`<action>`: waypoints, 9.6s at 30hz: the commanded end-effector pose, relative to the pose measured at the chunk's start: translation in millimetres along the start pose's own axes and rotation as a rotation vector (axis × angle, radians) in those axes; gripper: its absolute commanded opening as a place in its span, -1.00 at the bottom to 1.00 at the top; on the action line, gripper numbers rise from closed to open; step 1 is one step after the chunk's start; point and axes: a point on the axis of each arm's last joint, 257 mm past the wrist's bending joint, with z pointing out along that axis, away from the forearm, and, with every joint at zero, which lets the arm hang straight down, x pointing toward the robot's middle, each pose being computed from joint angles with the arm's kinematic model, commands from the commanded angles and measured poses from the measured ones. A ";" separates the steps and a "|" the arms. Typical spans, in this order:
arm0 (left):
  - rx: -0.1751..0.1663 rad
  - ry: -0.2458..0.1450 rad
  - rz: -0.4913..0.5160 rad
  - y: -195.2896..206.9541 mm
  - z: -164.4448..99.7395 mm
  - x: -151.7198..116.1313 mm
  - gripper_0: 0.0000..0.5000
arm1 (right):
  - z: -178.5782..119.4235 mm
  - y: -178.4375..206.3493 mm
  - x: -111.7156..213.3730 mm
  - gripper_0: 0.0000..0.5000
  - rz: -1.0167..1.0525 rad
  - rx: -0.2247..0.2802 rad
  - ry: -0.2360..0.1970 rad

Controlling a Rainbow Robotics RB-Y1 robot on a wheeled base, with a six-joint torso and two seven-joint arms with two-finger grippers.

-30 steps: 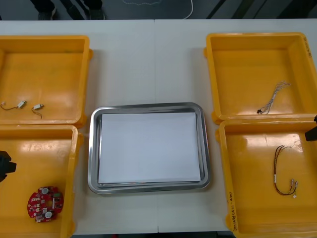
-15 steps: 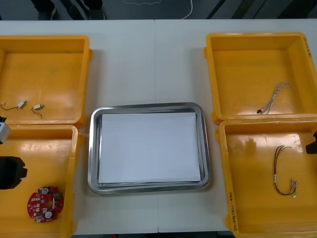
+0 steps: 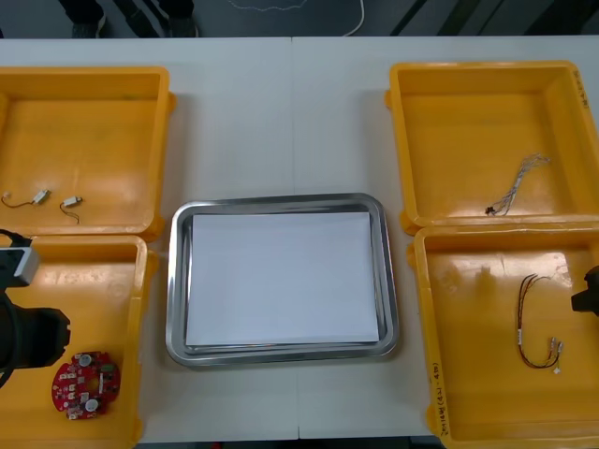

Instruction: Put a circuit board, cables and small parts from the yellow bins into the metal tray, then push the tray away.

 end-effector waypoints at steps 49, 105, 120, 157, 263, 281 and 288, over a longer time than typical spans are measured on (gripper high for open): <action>-0.011 0.057 0.052 -30.5 59.7 36.7 1.00 | 73.2 35.9 32.8 1.00 0.057 0.017 -0.039; -0.032 0.090 0.052 -29.5 67.1 48.8 -0.56 | 120.1 40.4 32.7 -0.32 0.111 -0.029 -0.098; -0.045 0.048 0.029 -16.6 57.8 32.9 -1.00 | 116.6 39.6 25.8 -1.00 0.123 -0.032 -0.115; -0.038 -0.078 0.053 54.9 38.8 -43.3 -1.00 | -30.3 102.4 -26.0 -1.00 -0.125 -0.119 -0.098; 0.119 0.029 1.239 15.3 64.3 -12.3 1.00 | -47.4 196.3 -22.6 -1.00 -0.082 -0.119 0.053; 0.131 0.031 1.236 7.8 71.9 -2.2 1.00 | -47.0 195.3 -25.3 -1.00 -0.077 -0.115 0.044; 0.139 0.043 1.253 2.0 76.0 3.5 1.00 | -47.0 194.9 -27.3 -1.00 -0.076 -0.112 0.035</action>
